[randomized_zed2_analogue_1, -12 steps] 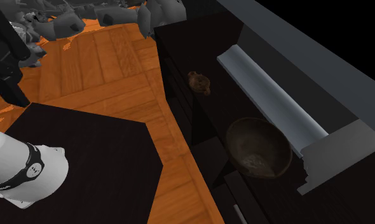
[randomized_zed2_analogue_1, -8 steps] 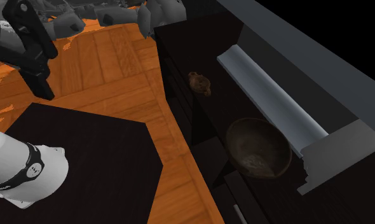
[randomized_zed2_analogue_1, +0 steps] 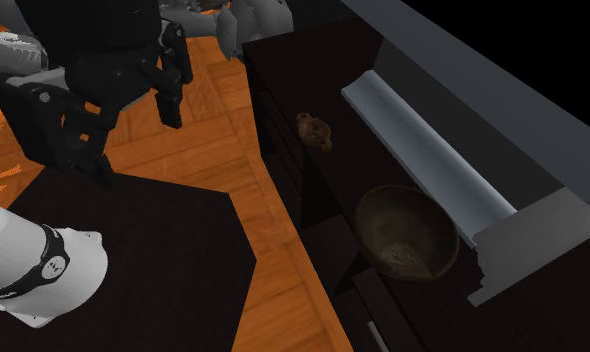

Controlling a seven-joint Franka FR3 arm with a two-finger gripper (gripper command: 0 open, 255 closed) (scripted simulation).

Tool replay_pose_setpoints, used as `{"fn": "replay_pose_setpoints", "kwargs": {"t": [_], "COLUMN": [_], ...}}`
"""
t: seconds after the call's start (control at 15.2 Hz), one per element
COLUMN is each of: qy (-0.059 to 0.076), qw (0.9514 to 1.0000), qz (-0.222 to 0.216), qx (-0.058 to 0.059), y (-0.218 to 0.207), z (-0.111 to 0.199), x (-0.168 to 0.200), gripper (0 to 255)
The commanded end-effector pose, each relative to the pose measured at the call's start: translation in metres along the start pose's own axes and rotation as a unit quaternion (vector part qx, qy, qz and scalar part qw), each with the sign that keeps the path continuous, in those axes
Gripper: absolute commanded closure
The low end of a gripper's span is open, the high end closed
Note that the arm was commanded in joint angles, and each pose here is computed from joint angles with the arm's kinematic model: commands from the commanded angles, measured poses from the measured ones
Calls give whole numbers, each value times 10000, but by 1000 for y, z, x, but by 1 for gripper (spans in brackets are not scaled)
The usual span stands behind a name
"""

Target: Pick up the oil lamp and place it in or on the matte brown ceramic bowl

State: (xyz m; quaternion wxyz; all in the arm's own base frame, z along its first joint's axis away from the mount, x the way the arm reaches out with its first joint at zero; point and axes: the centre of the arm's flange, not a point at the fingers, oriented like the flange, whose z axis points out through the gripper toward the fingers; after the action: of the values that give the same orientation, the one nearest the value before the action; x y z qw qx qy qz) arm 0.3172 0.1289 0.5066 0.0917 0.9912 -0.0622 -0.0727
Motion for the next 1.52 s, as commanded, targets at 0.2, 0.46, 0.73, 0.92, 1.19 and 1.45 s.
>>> {"fn": "replay_pose_setpoints", "kwargs": {"t": [0.2,0.46,0.73,0.92,1.19,1.45], "qy": [-20,-41,-62,-77,-98,-119], "qw": [9996,9987,9973,9959,9937,9909], "qz": [289,509,729,893,1113,1331], "qx": [36,59,82,100,122,145], "y": [-62,-111,-158,-194,-241,-287], "z": [21,38,54,66,82,98], "x": [10,21,34,46,63,81], "gripper": [0,0,0,0,0,0]}}
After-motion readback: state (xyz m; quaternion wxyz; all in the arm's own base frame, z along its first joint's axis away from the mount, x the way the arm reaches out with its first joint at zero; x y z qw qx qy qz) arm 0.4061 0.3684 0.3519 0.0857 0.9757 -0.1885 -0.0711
